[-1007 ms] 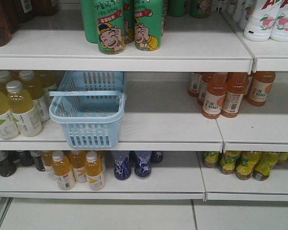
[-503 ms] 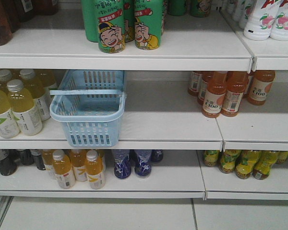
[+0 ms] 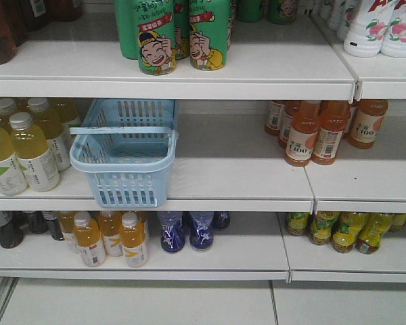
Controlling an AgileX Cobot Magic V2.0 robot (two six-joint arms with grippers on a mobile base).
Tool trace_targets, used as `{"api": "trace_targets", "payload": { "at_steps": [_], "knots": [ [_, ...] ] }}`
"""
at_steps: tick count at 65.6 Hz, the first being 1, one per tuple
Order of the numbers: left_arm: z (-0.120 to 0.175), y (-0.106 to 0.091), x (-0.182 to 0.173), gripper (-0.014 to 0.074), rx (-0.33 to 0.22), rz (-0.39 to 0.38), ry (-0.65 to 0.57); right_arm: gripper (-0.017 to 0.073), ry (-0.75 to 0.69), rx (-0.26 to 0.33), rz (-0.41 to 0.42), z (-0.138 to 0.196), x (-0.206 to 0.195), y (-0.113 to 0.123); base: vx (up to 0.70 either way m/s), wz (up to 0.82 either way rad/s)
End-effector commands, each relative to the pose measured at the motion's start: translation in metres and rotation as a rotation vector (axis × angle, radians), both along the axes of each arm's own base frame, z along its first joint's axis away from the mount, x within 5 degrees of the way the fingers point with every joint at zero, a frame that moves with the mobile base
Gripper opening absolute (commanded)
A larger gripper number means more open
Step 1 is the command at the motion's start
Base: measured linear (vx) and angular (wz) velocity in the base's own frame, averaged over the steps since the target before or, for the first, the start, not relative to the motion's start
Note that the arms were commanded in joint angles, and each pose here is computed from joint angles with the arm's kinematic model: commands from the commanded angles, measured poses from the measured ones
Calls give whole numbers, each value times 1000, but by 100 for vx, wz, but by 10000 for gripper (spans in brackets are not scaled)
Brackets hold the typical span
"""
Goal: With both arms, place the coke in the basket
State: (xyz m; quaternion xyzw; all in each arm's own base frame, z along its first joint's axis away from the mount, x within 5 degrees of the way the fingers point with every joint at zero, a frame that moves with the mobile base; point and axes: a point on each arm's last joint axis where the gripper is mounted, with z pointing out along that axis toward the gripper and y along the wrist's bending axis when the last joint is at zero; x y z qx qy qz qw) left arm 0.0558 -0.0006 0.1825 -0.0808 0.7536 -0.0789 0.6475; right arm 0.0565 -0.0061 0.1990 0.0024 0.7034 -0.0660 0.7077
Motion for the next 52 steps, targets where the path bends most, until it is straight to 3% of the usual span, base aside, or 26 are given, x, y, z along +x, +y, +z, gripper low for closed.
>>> {"api": "trace_targets", "payload": {
  "at_steps": [1,4,7,10,18,21,32,35,40,48,51,52],
  "knots": [
    [19,0,-1,-6,0,-1,-125,-2,-68,-27,20,4,-1,2,0,0],
    [19,0,-1,-6,-8,-1,-125,-2,-68,-27,20,4,-1,2,0,0],
    [19,-1,-1,-6,-59,-1,-125,-2,-68,-27,20,4,-1,2,0,0],
    [19,-1,-1,-6,-172,-1,-124,-2,-68,-27,20,4,-1,2,0,0],
    [20,-4,-2,-6,-573,3,-110,-2,-68,-27,20,4,-1,2,0,0],
    [20,-5,-2,-6,-675,3,-106,-2,-68,-27,20,4,-1,2,0,0],
    [25,-4,-2,-6,-787,3,-153,-2,-68,-27,20,4,-1,2,0,0],
    [27,-3,-2,-6,-854,5,-172,-2,-68,-27,20,4,-1,2,0,0],
    [28,-3,-2,-6,-1083,8,-171,-2,-68,-27,20,4,-1,2,0,0],
    [32,-4,-2,-6,-1619,7,-137,-2,-68,-27,20,4,-1,2,0,0],
    [39,-5,-4,-6,-1788,-16,-126,-2,-68,-27,20,4,-1,2,0,0],
    [42,-5,-4,-6,-1820,-27,-125,-2,-68,-27,20,4,-1,2,0,0]
  ]
}}
